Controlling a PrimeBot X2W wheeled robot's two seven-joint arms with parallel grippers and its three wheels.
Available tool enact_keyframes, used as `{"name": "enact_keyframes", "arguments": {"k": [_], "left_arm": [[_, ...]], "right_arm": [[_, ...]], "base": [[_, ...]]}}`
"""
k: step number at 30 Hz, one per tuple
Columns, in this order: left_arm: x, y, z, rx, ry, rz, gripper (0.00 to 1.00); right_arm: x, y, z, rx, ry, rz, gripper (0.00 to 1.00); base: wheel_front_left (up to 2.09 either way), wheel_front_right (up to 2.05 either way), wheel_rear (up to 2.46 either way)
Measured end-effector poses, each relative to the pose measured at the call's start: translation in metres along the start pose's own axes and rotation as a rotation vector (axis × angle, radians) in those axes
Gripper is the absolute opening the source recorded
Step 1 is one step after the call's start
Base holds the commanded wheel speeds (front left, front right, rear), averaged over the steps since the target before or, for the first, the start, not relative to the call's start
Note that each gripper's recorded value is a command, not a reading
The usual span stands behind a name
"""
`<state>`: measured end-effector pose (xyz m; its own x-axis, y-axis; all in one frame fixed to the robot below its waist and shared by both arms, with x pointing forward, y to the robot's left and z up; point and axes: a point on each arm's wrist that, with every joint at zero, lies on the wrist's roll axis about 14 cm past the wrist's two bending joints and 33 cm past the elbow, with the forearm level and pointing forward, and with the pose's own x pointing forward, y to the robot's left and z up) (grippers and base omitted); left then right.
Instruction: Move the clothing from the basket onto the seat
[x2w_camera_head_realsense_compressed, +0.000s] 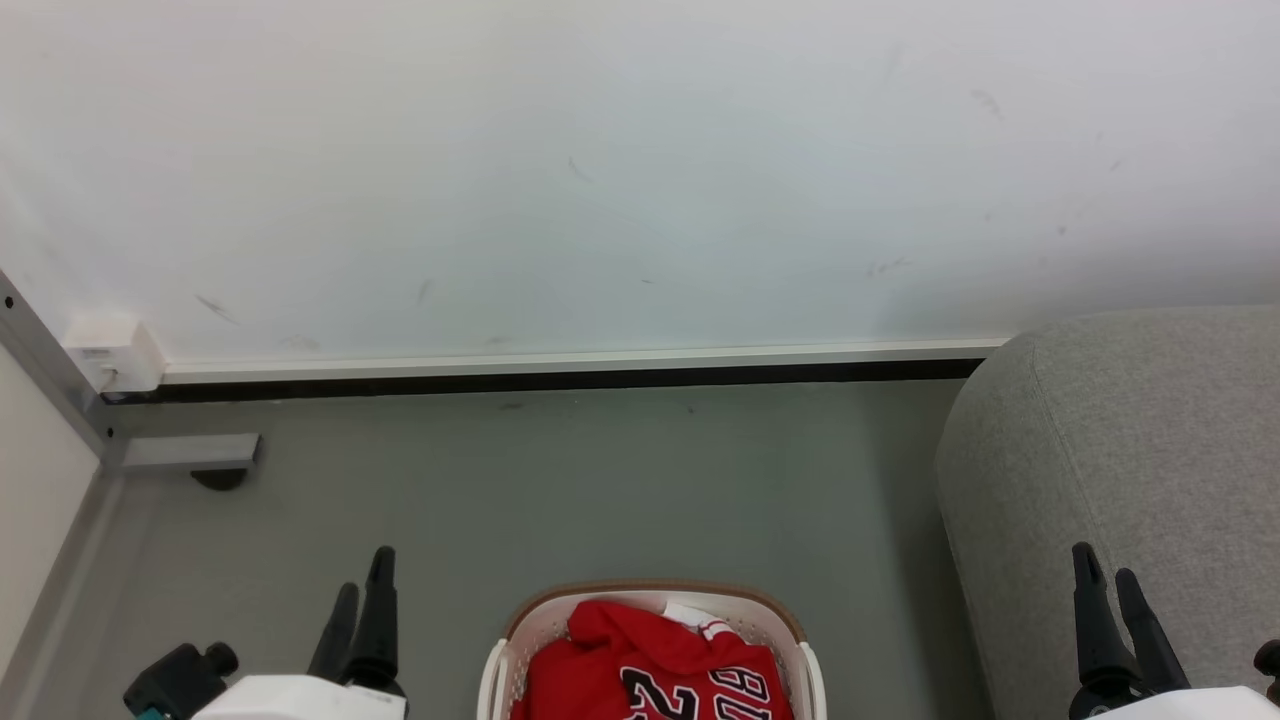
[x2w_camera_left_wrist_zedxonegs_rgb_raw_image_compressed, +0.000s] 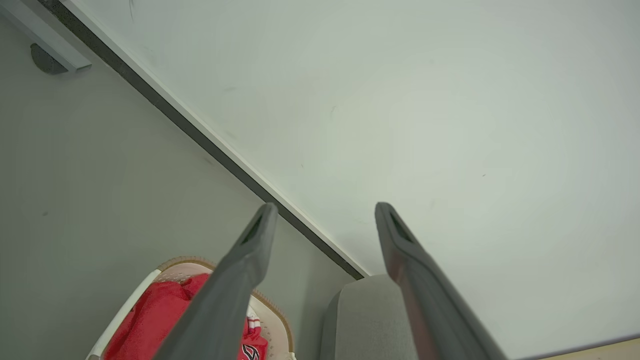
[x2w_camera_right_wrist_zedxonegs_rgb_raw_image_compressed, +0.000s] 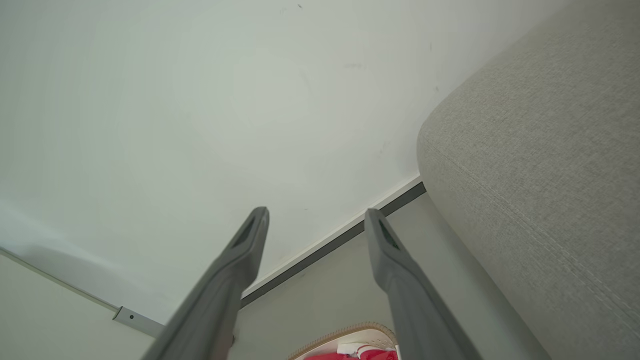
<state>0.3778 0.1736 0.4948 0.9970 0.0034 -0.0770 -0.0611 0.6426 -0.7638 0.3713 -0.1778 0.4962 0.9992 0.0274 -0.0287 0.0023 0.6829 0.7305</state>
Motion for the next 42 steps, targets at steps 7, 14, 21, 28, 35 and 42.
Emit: {"name": "enact_keyframes", "arguments": {"k": [7,14,21,28,35,42], "left_arm": [[-0.002,-0.003,-0.002,0.108,-0.009,-0.008,1.0],[-0.003,-0.006,-0.002,0.223,-0.02,-0.019,1.0],[-0.004,-0.011,-0.001,0.32,-0.034,-0.034,1.0],[-0.005,-0.013,-0.003,0.409,-0.043,-0.041,1.0],[-0.006,-0.016,-0.004,0.499,-0.052,-0.054,1.0],[-0.006,-0.018,-0.006,0.58,-0.059,-0.068,1.0]], "right_arm": [[-0.001,0.002,0.002,-0.105,-0.015,0.011,1.0],[-0.003,0.006,0.0,-0.198,-0.017,0.026,1.0],[-0.003,0.01,-0.001,-0.29,-0.02,0.045,1.0],[-0.003,0.014,-0.003,-0.37,-0.02,0.064,1.0],[-0.004,0.013,-0.004,-0.43,-0.025,0.069,1.0],[-0.005,0.012,-0.002,-0.483,-0.034,0.07,1.0]], "base": [[0.0,0.0,0.0],[0.0,0.0,0.0],[0.0,0.0,0.0],[0.0,0.0,0.0],[0.0,0.0,0.0],[0.0,0.0,0.0]]}}
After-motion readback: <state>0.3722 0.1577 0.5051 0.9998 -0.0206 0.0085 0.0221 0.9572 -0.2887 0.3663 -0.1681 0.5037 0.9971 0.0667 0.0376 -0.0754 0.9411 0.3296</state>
